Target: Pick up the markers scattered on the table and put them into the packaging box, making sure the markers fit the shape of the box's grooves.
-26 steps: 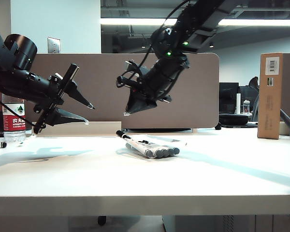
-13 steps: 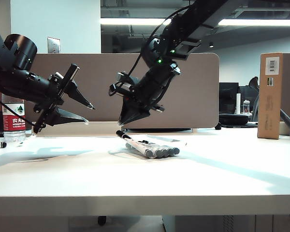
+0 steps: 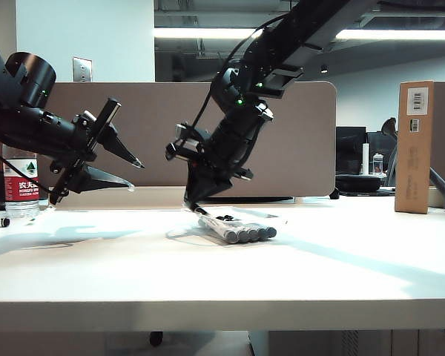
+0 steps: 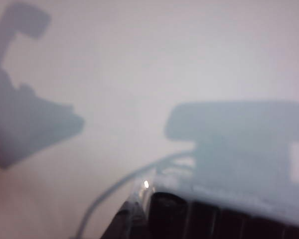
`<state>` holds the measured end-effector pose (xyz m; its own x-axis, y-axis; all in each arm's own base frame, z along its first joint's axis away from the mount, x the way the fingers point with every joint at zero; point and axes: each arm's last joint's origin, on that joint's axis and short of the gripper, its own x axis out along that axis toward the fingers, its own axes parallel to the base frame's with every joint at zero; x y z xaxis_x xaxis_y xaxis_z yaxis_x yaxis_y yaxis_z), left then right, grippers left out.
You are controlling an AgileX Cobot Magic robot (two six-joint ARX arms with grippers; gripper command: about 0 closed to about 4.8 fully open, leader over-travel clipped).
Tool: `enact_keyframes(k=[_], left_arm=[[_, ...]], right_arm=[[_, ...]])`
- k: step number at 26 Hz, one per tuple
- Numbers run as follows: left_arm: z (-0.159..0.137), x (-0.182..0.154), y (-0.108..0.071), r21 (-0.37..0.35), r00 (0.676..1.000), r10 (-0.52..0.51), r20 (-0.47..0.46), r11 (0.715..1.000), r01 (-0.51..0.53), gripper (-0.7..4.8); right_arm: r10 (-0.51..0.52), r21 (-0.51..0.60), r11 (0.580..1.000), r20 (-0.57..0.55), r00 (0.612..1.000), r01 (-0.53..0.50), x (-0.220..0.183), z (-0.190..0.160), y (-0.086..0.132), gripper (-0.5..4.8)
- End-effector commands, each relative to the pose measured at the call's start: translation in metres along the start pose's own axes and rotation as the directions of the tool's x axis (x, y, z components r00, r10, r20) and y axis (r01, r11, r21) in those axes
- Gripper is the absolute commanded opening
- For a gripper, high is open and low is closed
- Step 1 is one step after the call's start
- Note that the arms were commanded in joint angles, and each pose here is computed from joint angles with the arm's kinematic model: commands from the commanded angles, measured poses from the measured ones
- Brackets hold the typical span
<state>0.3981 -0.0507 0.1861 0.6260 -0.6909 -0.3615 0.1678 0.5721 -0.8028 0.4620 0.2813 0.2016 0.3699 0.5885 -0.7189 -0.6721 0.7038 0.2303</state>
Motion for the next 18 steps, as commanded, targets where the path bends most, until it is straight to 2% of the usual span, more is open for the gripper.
enact_keyframes(k=[1, 8, 12, 16, 18], left_arm=[[0.006, -0.004, -0.001, 0.020, 1.000, -0.011, 0.027, 1.000, 0.010, 1.87], [0.008, -0.007, 0.001, 0.014, 0.999, -0.010, 0.032, 1.000, 0.009, 1.87], [0.008, -0.007, 0.001, 0.015, 1.000, -0.025, 0.017, 1.000, 0.025, 1.68], [0.006, -0.007, -0.001, 0.014, 0.995, -0.094, -0.043, 0.995, 0.094, 0.44], [0.004, -0.007, -0.003, 0.011, 0.985, -0.145, -0.089, 0.989, 0.146, 0.00]], right_arm=[[0.000, -0.005, 1.000, -0.014, 1.000, 0.000, -0.004, 0.001, 0.002, -0.06], [0.007, -0.025, 1.000, 0.044, 0.999, -0.006, -0.026, 0.014, 0.009, -0.06], [-0.050, -0.021, 0.998, 0.041, 0.998, 0.051, -0.046, 0.020, 0.014, -0.06], [-0.071, 0.007, 0.997, -0.037, 0.997, 0.071, -0.072, 0.018, 0.017, -0.06], [-0.099, 0.018, 0.995, -0.089, 0.991, 0.101, -0.086, 0.016, 0.021, -0.06]])
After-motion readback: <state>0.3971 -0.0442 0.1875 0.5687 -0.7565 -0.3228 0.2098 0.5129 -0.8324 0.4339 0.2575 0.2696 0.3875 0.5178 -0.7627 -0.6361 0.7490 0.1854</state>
